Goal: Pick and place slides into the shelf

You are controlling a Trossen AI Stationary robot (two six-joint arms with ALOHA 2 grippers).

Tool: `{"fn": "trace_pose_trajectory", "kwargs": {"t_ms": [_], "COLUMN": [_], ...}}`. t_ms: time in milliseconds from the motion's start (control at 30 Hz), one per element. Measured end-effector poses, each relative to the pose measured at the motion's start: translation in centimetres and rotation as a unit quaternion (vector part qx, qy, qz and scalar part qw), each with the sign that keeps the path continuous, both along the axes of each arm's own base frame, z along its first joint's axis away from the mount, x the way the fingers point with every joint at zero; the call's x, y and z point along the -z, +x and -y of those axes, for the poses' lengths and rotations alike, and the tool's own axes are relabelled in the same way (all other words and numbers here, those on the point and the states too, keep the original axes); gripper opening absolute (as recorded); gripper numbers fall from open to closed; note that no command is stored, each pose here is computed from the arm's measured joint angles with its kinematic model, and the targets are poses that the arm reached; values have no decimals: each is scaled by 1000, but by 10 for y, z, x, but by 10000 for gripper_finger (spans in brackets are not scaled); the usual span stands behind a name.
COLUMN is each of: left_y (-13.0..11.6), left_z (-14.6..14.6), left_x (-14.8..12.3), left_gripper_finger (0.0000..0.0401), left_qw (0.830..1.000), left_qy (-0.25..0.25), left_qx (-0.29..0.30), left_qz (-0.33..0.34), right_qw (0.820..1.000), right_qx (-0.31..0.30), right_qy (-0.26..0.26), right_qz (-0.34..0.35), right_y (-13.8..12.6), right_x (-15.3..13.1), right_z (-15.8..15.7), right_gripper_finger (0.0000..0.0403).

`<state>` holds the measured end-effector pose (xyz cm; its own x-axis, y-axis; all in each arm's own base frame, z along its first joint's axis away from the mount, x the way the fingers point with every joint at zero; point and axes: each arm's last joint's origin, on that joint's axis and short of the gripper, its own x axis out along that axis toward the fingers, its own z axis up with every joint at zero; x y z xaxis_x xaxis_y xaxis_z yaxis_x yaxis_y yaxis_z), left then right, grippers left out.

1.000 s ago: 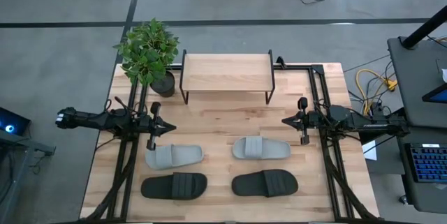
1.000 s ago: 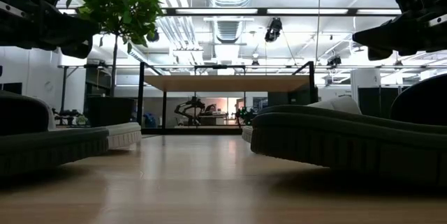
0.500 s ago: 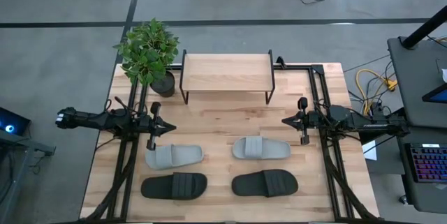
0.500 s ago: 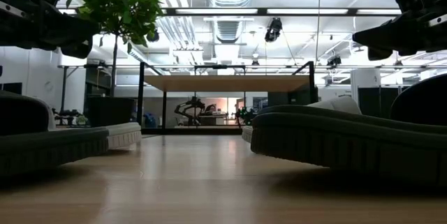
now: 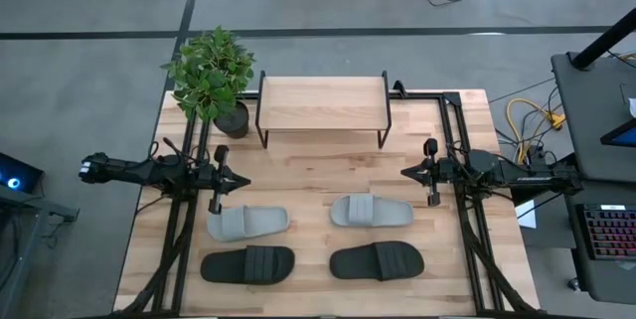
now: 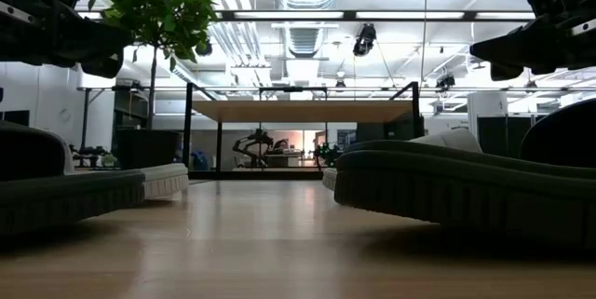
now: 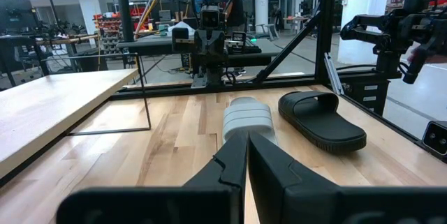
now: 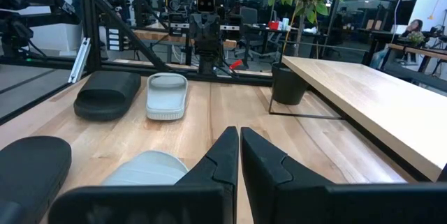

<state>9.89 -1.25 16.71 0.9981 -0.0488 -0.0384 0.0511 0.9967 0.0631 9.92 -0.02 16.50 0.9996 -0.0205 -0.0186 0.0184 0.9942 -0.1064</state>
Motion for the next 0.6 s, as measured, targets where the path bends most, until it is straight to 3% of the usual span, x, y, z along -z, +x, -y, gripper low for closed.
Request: {"fn": "trace_pose_trajectory", "kwargs": {"t_ms": [233,400,600], "left_y": [0,0,0], "left_z": [0,0,0], "left_x": [0,-1,-7], "left_gripper_finger": [0,0,0], "left_qw": [1000,1000,999], "left_qy": [0,0,-6], "left_qx": [0,-3,-4], "left_qz": [2,4,38], "right_qw": [1000,998,997], "right_qx": [0,-1,-1], "right_qy": [1,56,18], "right_qz": [0,11,80], "right_y": [0,0,-1], "right_x": [0,-2,-15], "right_z": [0,0,0], "right_gripper_finger": [9,9,9]}}
